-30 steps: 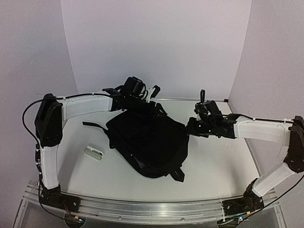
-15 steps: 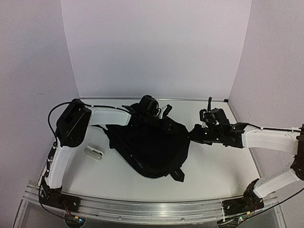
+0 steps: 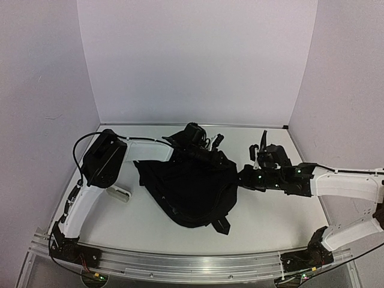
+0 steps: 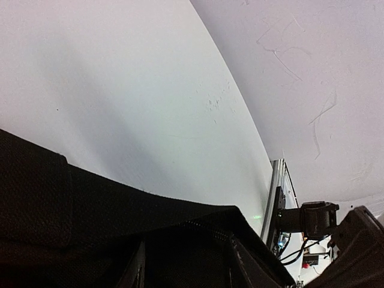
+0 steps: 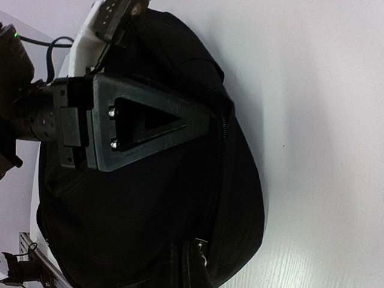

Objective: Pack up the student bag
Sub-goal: Zip the student bag at the center of the board.

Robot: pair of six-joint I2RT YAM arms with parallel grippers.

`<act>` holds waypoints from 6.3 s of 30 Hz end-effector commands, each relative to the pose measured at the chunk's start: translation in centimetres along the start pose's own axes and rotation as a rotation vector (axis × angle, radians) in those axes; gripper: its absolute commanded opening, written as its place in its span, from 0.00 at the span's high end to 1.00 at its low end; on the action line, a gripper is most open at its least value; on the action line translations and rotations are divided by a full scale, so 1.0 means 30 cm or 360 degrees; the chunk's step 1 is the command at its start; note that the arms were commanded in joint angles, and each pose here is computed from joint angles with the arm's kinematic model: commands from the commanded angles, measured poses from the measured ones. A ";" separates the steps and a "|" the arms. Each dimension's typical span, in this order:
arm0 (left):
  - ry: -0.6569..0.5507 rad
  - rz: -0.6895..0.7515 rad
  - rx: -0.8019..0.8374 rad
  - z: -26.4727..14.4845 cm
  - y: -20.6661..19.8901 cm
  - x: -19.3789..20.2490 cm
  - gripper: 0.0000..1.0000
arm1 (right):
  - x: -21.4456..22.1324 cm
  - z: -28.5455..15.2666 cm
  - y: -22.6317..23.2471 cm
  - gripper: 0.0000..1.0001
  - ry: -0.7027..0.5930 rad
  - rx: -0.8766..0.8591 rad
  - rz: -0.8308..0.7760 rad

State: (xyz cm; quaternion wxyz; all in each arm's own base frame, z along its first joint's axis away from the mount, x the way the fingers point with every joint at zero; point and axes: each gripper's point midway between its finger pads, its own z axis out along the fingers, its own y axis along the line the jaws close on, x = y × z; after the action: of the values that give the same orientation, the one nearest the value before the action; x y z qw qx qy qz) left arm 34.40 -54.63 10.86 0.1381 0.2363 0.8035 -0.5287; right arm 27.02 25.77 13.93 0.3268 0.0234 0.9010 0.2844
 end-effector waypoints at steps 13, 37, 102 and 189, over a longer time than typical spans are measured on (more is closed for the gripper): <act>-0.0083 0.0046 -0.0002 0.027 0.017 -0.042 0.55 | 0.233 0.039 0.326 1.00 0.0133 -0.0132 -0.0061; -0.0183 0.0329 -0.0118 -0.357 -0.170 0.023 0.32 | 0.091 -0.044 0.238 0.85 -0.0200 0.0109 0.0137; 0.0177 0.0300 0.0218 -0.253 -0.416 0.375 1.00 | 0.050 0.134 -0.029 0.93 -0.0044 0.0257 0.0270; 0.0217 0.0500 0.0046 -0.485 -0.605 0.449 1.00 | -0.146 0.078 -0.138 1.00 -0.0162 0.0093 0.0737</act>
State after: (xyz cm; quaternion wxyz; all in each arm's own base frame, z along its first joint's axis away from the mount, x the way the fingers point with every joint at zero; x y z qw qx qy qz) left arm 17.44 -46.32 19.96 0.1726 0.3647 0.7893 -0.4628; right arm 27.38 27.34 13.51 0.2066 0.1859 0.8722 0.4025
